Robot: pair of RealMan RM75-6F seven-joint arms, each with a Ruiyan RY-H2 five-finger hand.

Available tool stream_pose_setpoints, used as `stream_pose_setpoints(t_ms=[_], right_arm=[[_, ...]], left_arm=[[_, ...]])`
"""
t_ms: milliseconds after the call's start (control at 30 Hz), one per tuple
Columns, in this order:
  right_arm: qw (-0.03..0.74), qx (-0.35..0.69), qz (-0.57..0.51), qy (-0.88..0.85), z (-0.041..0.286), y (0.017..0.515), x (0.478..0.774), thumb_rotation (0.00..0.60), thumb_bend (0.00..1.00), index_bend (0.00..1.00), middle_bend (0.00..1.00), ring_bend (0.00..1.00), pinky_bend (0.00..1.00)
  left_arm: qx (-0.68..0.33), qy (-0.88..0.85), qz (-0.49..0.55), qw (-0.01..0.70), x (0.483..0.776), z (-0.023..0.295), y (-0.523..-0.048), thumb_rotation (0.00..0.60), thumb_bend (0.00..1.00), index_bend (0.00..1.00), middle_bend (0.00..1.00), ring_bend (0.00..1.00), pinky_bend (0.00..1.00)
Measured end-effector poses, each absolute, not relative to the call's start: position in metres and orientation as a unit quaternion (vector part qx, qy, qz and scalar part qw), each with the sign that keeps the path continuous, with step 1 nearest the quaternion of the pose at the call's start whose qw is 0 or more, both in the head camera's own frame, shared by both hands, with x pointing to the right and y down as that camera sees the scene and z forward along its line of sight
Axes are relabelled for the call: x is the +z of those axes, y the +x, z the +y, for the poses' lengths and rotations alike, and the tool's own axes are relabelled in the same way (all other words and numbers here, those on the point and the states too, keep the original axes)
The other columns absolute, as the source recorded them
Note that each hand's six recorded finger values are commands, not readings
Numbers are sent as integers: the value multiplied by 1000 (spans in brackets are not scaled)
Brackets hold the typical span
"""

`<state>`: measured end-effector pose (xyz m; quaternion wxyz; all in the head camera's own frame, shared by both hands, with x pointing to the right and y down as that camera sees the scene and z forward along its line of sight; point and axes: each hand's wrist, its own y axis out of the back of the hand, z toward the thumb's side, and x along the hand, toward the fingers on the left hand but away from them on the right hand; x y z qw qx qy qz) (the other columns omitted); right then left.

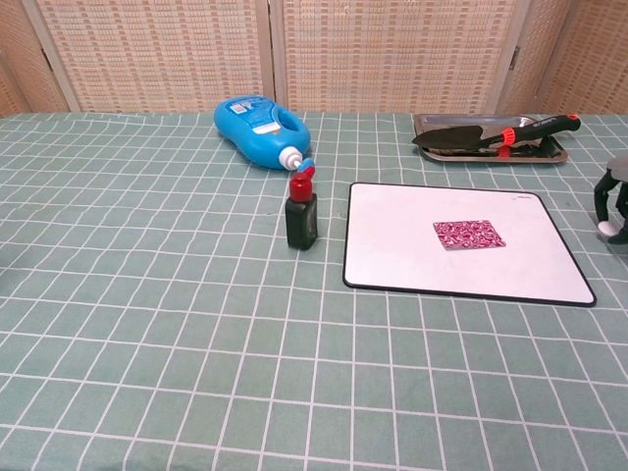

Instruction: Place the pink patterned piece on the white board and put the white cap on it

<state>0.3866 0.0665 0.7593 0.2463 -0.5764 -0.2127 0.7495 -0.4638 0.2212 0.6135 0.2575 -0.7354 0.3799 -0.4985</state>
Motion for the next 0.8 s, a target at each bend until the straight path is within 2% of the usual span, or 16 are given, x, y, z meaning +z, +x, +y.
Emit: stream_pose_setpoints(t_ms=[333,467,800], right_arm=[[301,646,-212,-669,69,283,731,600,245,544,761,729,664],[319,633,-203,-676,67,256,728,600,248,545,761,729,664],[313,652,-189,-664,68,246,744,600,248,545,761,730,664]], left_arm=[[-490,-735,393,258,602,219,-468,600,183,0,0,0,0],[-488,-734,396,255,599,219,-470,600,183,0,0,0,0],[-486,-735,399,251,598,219,-472,600,183,0,0,0,0]])
